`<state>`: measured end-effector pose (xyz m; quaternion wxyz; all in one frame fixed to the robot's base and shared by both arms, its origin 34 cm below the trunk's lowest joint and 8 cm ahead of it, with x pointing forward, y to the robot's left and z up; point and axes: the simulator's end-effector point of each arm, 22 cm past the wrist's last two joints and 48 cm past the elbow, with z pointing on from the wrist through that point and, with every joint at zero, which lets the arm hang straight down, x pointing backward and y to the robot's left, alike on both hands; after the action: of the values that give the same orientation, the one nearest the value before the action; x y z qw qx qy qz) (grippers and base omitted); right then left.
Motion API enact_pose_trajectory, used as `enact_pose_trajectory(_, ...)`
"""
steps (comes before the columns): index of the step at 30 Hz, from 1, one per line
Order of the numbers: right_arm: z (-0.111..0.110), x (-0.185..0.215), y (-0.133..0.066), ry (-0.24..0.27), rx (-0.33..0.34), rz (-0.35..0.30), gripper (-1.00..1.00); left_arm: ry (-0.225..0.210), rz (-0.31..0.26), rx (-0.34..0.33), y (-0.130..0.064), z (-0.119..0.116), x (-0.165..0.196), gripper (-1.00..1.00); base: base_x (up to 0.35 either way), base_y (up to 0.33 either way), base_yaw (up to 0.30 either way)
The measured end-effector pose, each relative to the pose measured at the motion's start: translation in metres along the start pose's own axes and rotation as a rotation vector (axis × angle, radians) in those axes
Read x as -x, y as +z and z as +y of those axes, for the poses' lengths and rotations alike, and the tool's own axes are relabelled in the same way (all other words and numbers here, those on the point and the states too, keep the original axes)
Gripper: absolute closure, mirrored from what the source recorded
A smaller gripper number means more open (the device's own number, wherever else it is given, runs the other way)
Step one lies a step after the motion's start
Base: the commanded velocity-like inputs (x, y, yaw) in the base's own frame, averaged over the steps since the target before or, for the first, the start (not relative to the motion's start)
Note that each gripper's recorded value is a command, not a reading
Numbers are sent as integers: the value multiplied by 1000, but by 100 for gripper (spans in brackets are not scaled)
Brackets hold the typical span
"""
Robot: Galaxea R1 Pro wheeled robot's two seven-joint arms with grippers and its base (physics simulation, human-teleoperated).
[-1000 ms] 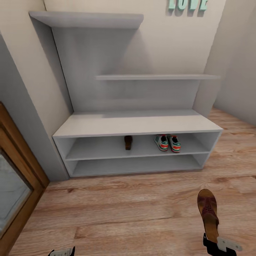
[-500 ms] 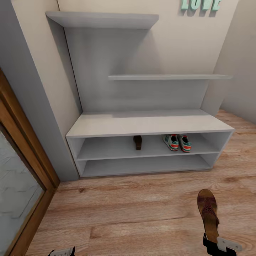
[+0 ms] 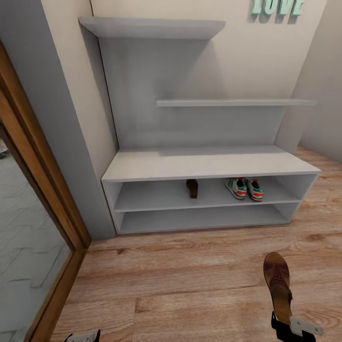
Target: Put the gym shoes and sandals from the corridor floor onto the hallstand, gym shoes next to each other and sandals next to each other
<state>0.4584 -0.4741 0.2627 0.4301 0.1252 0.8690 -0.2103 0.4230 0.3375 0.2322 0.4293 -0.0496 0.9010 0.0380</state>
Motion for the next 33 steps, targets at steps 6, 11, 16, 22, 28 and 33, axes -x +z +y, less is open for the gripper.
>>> enact_pose_trajectory(6, -1, 0, 0, -1, 0, -1, 100, 6, 1, -6, 0, -2, 0, -100, -3, 6, 0)
enact_pose_trajectory(11, 16, -1, -3, 11, 20, 2, 100, 45, 6, -56, 0, -19, -2, -100, 0, 1, -14)
enact_pose_trajectory(16, 37, -5, -9, 24, 45, 8, 100, 151, 12, -258, -9, -77, -10, -100, 0, 0, -29)
enact_pose_trajectory(22, 145, -10, -36, -66, 248, 39, 100, 37, 12, -370, -15, -82, -4, -100, 0, 0, 0)
enact_pose_trajectory(28, 219, 18, -43, -133, 347, 121, 100, -20, -13, -389, -16, -53, 9, -100, 0, 0, 0)
enact_pose_trajectory(33, 253, 47, -50, -159, 374, 205, 100, -25, -20, -425, -19, -57, 11, -100, 0, 0, 0)
